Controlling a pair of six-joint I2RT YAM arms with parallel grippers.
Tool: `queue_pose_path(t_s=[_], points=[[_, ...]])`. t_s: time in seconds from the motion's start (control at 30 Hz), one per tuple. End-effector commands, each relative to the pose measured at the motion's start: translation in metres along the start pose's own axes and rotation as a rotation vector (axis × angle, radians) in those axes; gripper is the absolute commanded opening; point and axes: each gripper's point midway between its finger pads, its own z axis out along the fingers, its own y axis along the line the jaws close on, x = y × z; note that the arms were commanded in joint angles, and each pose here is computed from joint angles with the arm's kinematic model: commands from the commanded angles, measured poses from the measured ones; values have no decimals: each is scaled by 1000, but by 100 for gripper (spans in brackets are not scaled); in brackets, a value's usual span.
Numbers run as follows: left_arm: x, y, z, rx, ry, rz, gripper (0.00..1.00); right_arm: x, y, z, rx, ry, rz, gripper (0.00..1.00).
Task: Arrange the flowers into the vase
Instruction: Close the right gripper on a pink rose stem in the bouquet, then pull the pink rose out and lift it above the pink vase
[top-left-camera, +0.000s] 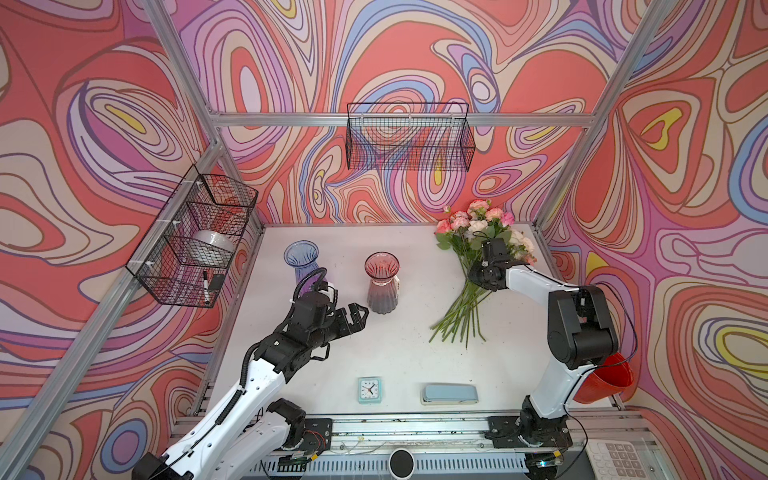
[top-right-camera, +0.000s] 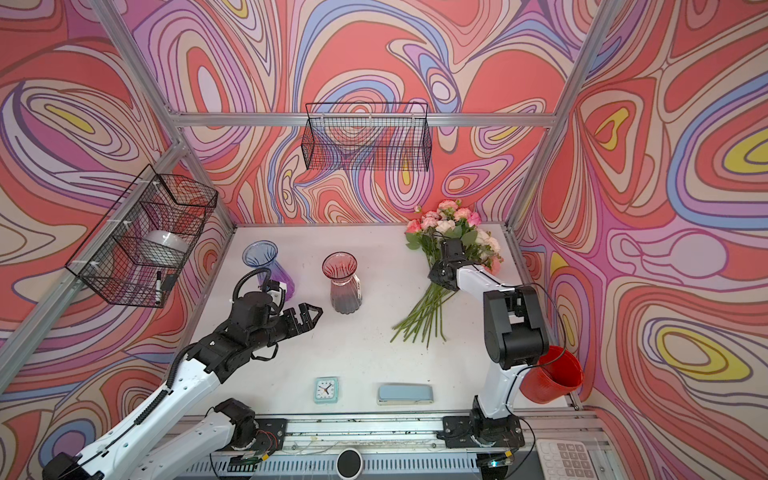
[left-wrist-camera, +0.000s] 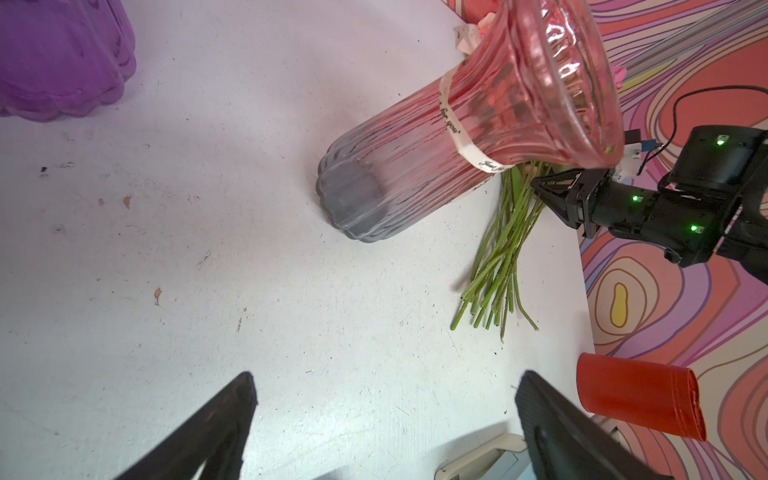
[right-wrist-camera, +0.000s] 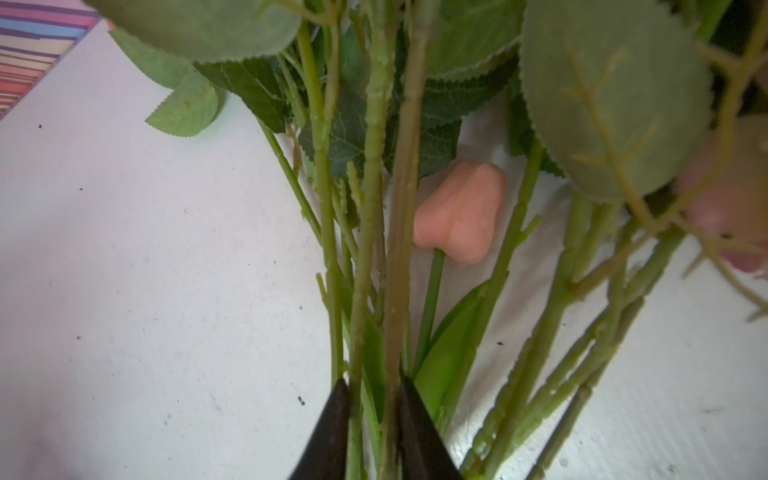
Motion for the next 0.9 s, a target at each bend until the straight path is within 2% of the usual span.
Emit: queue_pose_path(t_s=[0.0, 0.07, 0.23, 0.4, 0.73, 0.87], points=[[0, -2, 3, 11, -2, -5, 100, -1, -4, 0, 18, -10, -20, 12], [0, -2, 3, 9, 0, -6, 100, 1, -4, 1, 18, -5, -22, 9], [2, -1, 5, 6, 9, -9, 100, 6, -8, 2, 21, 4, -23, 10], [2, -4, 4, 18, 18, -19, 100, 7, -9, -9, 15, -10, -23, 4], [-7, -21, -7, 60, 10, -3, 100, 6, 10, -88, -157, -89, -1, 0], [-12, -30, -14, 86, -4, 11, 100, 3, 24, -127, -272, -153, -23, 0]])
